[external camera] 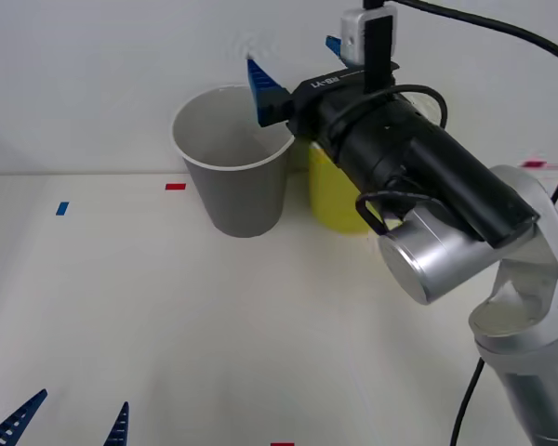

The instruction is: Put cans in the gray bin and PET bottles in the light green bin.

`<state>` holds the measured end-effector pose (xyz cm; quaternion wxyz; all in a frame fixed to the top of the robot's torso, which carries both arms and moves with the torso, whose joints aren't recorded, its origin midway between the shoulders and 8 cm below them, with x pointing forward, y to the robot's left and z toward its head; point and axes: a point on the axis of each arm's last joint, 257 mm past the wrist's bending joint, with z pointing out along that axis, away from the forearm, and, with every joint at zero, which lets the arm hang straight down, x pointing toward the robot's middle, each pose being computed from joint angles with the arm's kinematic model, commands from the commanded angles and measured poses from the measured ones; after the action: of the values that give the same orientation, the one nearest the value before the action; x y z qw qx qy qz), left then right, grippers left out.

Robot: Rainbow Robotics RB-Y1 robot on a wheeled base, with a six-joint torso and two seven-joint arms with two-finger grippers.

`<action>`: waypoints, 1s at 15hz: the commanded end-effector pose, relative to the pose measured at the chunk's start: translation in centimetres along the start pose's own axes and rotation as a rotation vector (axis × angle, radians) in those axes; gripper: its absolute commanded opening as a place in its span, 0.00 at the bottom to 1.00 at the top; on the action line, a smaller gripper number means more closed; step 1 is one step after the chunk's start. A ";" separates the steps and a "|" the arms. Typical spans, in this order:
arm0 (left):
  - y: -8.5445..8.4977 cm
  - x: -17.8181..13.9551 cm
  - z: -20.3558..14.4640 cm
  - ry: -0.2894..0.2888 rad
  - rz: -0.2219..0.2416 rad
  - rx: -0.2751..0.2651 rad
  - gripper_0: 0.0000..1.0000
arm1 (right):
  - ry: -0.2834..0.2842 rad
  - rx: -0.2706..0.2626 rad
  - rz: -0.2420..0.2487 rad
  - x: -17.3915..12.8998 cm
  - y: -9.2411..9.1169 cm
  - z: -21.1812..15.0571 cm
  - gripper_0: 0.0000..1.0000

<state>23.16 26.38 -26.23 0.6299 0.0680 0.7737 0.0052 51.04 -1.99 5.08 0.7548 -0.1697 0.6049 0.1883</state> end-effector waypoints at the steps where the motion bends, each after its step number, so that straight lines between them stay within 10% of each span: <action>1: 0.0 0.0 0.0 0.000 0.000 0.000 1.00 | -0.002 0.050 -0.019 -0.3 -2.9 -6.1 1.00; 6: 0.0 0.0 0.0 0.000 0.000 0.000 1.00 | 0.090 0.180 -0.045 1.5 -7.3 -16.0 1.00; 15: 0.0 0.0 0.0 0.000 0.000 0.000 1.00 | 0.233 0.511 0.111 8.6 -14.2 -25.9 1.00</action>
<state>23.16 26.38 -26.23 0.6299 0.0680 0.7737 0.0052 38.02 -25.70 -7.75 0.6908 0.0241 0.7204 0.0561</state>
